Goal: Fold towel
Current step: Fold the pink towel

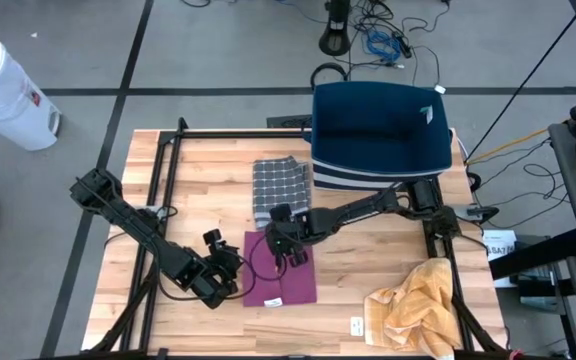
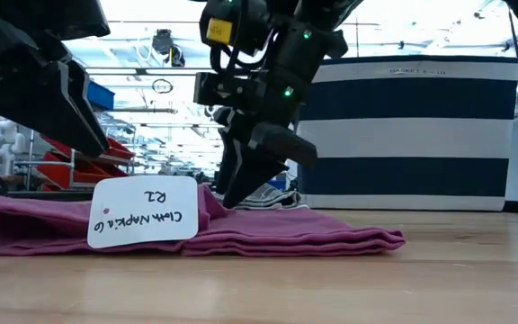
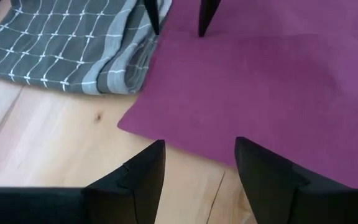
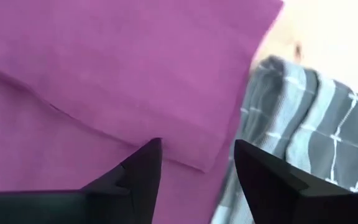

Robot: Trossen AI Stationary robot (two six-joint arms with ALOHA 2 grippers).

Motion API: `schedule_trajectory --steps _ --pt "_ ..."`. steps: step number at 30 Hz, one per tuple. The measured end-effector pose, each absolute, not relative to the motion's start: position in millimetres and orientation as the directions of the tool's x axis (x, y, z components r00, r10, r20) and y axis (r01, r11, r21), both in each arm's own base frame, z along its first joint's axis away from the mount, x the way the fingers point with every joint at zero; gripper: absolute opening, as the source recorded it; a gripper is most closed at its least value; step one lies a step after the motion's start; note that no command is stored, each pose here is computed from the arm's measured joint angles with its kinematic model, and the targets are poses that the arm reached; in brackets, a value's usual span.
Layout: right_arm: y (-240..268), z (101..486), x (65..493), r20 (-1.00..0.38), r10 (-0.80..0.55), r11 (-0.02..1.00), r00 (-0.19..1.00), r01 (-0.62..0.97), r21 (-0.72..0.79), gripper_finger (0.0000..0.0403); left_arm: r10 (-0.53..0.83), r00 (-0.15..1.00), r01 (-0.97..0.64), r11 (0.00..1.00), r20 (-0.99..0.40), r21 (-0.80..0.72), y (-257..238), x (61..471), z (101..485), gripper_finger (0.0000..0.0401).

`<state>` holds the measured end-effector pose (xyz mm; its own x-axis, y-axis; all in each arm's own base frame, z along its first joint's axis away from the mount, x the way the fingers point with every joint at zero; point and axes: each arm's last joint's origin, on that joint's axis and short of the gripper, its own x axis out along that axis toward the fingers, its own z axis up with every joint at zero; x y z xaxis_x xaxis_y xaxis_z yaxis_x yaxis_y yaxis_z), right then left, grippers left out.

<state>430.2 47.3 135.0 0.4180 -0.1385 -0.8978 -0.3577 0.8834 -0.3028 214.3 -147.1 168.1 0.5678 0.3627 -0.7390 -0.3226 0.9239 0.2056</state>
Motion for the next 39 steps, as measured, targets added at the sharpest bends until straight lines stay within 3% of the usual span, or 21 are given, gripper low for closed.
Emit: schedule_trajectory --steps 11,21,26,39 --pt "36 131 431 -0.914 -0.062 0.897 0.402 -0.379 -0.227 0.0072 0.373 0.572 -0.322 0.921 -0.731 0.218 -144 217 169 0.0202" --pt "33 122 434 -0.918 -0.019 0.895 0.397 -0.402 -0.192 0.0060 0.370 0.577 -0.323 0.922 -0.728 0.213 -145 218 169 0.0202" --pt "34 122 434 -0.919 -0.022 0.882 0.395 -0.425 -0.204 0.0020 0.370 0.577 -0.323 0.922 -0.728 0.212 -145 218 169 0.0202" --pt "35 130 437 -0.880 -0.149 0.838 0.452 -0.415 -0.355 0.0000 0.378 0.581 -0.322 0.920 -0.721 0.223 -145 218 169 0.0202"
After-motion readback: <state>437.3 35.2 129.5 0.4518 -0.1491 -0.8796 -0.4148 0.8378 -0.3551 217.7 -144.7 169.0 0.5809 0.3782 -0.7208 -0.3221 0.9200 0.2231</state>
